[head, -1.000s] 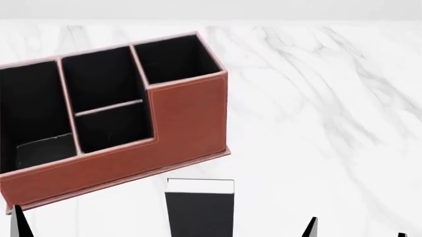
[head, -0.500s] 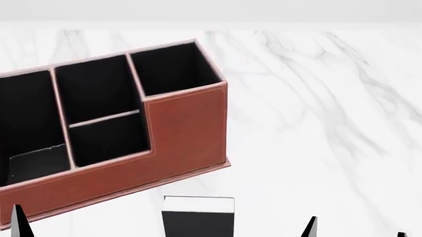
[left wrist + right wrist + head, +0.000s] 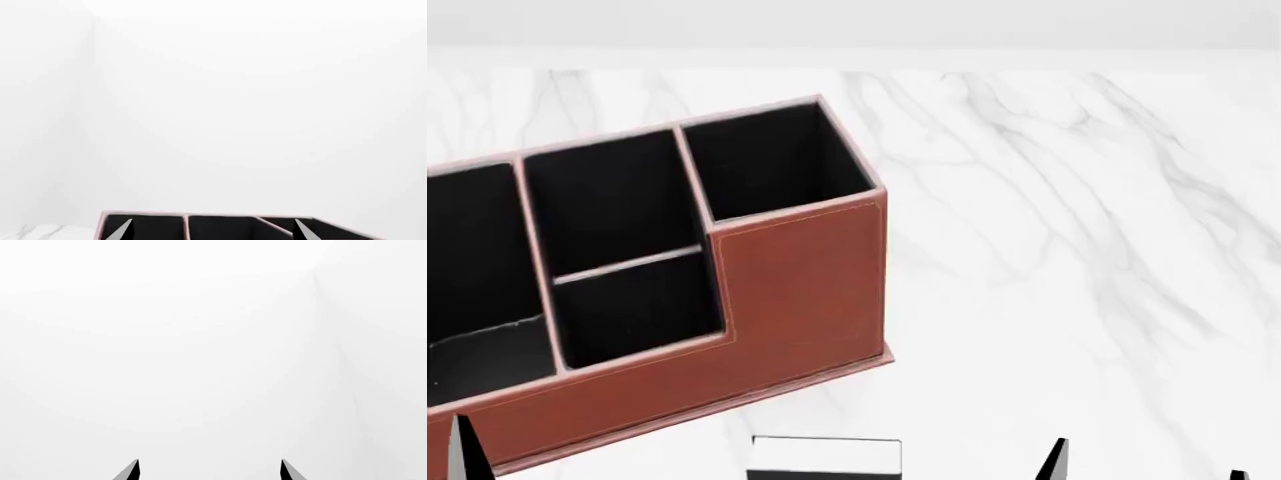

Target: Pick up the book and place it in the back compartment of the caddy.

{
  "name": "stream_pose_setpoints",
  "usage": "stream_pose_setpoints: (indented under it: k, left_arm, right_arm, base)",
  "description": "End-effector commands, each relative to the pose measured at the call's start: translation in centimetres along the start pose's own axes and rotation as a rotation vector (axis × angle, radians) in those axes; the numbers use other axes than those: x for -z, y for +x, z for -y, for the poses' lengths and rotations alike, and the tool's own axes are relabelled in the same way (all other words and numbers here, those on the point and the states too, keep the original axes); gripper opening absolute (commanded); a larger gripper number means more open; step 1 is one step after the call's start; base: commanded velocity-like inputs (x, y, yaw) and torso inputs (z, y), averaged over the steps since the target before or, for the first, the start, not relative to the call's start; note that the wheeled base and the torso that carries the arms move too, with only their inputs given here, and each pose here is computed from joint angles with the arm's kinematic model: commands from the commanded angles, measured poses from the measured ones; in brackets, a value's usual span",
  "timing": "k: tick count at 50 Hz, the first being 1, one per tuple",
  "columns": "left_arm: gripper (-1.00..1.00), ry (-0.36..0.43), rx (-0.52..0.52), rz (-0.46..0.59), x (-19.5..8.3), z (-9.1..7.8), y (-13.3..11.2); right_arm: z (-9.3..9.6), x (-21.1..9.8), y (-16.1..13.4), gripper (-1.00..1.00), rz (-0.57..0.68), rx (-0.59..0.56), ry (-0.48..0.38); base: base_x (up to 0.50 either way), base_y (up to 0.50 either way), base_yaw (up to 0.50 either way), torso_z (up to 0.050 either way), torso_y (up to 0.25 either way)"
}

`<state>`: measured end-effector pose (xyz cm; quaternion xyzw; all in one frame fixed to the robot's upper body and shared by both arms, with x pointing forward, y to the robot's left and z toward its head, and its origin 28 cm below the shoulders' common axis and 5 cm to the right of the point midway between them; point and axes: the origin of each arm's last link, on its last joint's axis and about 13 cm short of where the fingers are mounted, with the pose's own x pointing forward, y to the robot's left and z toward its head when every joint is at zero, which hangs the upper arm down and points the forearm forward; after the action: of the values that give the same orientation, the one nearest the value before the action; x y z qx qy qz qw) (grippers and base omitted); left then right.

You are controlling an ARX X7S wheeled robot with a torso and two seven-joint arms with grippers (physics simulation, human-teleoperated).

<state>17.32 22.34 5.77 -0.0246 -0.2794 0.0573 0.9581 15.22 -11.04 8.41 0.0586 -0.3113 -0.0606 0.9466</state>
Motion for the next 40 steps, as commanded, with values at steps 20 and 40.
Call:
stream_pose_setpoints:
  k: [20,40]
  left_arm:
    - [1.0,0.002,0.002,-0.002,0.01,0.02,-0.02]
    - [1.0,0.002,0.003,-0.002,-0.16,0.09,-0.05]
  right_arm:
    - [-0.02,-0.01,-0.02,1.0,-0.002,0.0,-0.002]
    - [-0.1,-0.03,-0.12,1.0,0.01,-0.004,-0.037]
  base:
    - [0.11,0.0,0.0,0.0,0.0]
    - [0.09,0.05,0.0,0.0,0.0]
